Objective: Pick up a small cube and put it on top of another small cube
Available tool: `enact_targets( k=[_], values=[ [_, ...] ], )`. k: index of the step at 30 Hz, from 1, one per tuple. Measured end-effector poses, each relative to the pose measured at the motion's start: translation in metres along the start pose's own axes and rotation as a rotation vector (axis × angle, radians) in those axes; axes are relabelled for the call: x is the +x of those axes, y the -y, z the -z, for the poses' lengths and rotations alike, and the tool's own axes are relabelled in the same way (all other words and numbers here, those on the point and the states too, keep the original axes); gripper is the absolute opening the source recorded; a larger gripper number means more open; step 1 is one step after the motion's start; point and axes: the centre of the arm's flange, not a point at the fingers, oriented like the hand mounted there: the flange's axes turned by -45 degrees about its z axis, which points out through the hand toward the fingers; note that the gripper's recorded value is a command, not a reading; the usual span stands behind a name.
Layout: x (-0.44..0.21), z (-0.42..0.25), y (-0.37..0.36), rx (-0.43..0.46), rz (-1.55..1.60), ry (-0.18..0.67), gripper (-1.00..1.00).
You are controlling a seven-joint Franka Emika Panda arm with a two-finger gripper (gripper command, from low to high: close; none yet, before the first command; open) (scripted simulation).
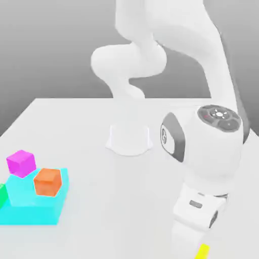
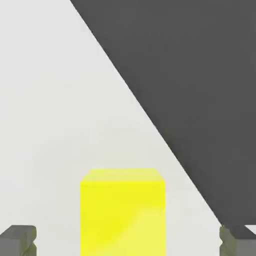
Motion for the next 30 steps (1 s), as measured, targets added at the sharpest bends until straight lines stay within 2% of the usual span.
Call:
enact_targets(
  k=[1, 7, 13, 21, 27, 30],
  values=[
    [0.0, -0.007, 0.0, 0.0, 0.0, 0.0, -1.0],
    [-0.001, -0.011, 0.001, 0.001, 0.001, 0.001, -1.0],
    [-0.01, 0.053, -0.011, -0.001, -0.037, 0.004, -1.0],
    [-0.174, 0.105, -0.125, -0.019, -0.577, 0.021, -1.0],
    [-0.334, 0.14, -0.16, -0.009, -1.032, 0.012, -1.0],
    [-0.423, 0.127, -0.169, 0.001, -1.283, 0.001, -1.0]
  ],
)
